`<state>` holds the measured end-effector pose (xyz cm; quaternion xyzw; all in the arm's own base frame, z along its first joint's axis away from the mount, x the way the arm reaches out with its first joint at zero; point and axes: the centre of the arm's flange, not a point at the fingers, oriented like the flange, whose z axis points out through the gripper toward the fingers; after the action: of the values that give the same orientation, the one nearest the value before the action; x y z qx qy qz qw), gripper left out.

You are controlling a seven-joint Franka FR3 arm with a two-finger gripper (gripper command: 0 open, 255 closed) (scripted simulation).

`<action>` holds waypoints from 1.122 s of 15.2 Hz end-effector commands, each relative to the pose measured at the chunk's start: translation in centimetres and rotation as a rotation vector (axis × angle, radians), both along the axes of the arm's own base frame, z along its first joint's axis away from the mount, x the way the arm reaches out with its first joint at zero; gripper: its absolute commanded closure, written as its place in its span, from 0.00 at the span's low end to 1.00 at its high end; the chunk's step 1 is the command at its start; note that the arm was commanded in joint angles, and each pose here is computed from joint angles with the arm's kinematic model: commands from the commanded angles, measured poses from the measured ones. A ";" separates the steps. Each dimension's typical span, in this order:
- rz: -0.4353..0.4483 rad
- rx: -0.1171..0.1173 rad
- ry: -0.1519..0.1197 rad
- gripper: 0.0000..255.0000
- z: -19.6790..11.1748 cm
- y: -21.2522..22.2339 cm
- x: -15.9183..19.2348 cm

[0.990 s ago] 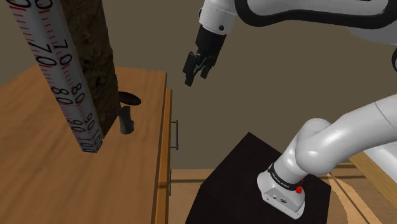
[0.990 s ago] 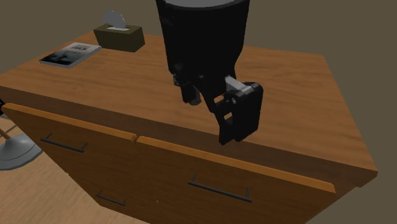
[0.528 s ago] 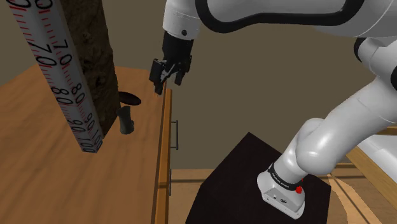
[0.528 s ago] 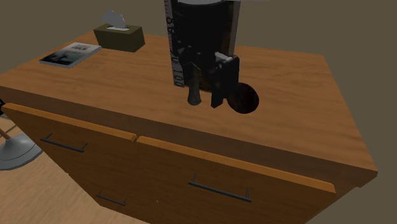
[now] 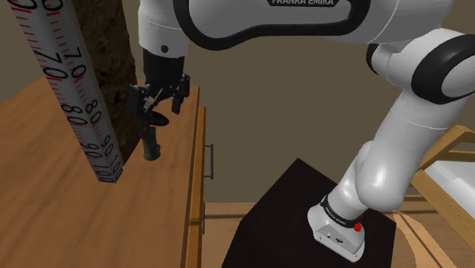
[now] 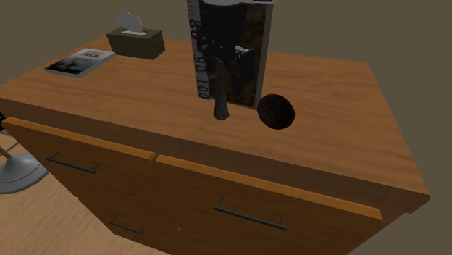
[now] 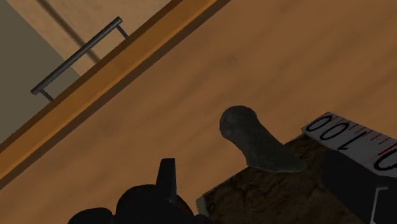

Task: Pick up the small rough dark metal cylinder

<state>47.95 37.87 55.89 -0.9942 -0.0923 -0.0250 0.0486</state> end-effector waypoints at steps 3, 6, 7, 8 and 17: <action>0.009 0.003 0.010 0.00 -1.2 3.6 1.3; 0.009 0.003 0.010 0.00 -2.8 3.6 1.3; 0.009 0.003 0.010 0.00 -3.3 3.6 1.3; 0.009 0.003 0.010 0.00 -3.9 3.6 1.3; 0.009 0.003 0.010 1.00 -4.6 3.6 1.4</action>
<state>49.32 41.45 51.27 -0.9938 -0.0966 -0.0201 0.0509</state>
